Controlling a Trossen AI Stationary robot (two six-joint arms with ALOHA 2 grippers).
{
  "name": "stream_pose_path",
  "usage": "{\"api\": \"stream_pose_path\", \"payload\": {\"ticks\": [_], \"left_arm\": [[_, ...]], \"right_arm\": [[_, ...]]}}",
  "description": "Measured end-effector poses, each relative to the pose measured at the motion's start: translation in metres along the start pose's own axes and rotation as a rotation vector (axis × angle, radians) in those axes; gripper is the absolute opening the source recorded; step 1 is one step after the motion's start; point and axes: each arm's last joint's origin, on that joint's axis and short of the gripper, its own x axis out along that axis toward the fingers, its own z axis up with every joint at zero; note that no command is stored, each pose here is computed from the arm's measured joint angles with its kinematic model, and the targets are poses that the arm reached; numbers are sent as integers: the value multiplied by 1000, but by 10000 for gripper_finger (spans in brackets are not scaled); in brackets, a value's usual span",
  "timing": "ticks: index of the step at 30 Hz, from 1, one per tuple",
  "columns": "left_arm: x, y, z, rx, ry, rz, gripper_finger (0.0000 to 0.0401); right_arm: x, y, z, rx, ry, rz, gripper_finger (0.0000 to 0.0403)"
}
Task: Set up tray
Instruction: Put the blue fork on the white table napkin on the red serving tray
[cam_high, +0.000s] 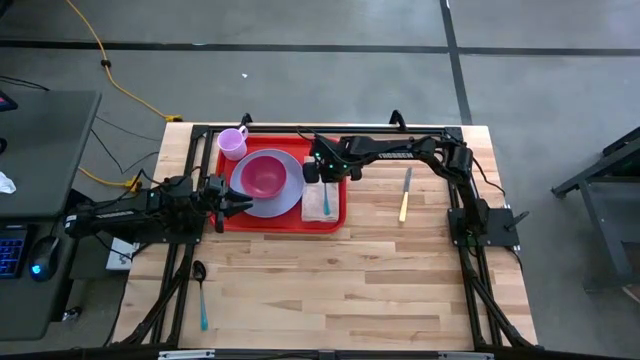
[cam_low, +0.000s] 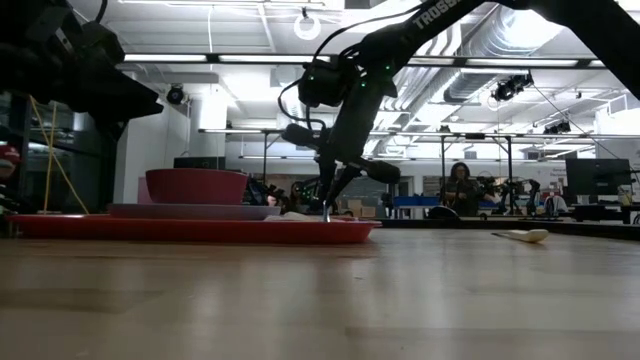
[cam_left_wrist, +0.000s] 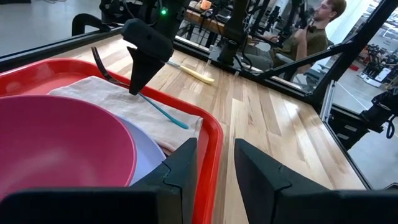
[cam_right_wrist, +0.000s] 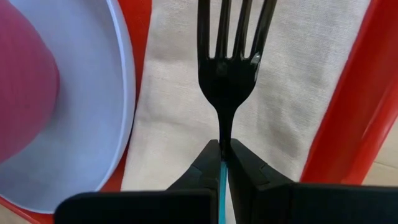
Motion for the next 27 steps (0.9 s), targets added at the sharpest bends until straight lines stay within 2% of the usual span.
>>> {"api": "stream_pose_path", "payload": {"ticks": [9, 19, 27], "left_arm": [[0, 0, 0, 0, 1, -3, 138], [0, -1, 0, 2, 12, -37, 138], [0, -1, 0, 4, 13, -38, 138]], "right_arm": [[0, 0, 0, -2, 11, 6, 7], [0, 0, 0, 42, 4, 2, 95], [0, 1, -1, 39, 14, 16, 118]]}}
